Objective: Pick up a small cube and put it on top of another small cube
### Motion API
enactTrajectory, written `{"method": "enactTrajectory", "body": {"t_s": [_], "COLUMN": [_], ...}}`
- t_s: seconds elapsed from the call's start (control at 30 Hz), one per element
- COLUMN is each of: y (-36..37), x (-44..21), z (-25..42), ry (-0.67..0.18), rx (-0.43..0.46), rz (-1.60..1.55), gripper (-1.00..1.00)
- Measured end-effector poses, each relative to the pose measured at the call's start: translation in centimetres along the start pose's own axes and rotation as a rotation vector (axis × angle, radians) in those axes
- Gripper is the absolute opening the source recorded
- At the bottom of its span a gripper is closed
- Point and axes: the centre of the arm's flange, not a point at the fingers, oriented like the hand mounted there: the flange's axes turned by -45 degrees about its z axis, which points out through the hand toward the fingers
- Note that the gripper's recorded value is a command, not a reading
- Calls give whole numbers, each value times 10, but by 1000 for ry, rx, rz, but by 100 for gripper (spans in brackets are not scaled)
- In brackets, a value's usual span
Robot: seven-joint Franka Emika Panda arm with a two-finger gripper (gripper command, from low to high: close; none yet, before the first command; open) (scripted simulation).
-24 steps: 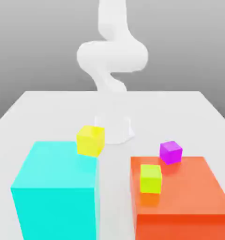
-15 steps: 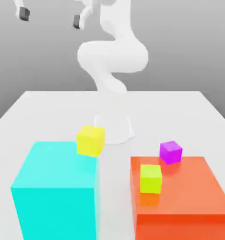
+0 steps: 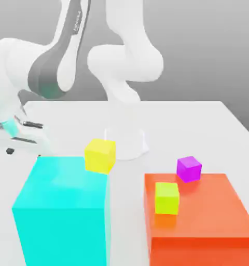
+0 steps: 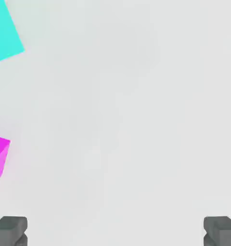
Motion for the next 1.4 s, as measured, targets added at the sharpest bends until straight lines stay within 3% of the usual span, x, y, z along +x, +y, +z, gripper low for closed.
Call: {"method": "enactTrajectory", "body": {"t_s": [0.23,0.5,0.83,0.87,1.1,1.4], "y": [-51,-116,-120,-120,-120,-119], "x": [-27,-50,-33,-31,-31,-54], "z": [69,43,111,117,117,61], "ry": [74,402,402,402,402,405], "rx": [39,85,98,98,99,99], "rz": [132,279,317,317,318,308], "gripper": [0,0,0,-100,-100,-100]}}
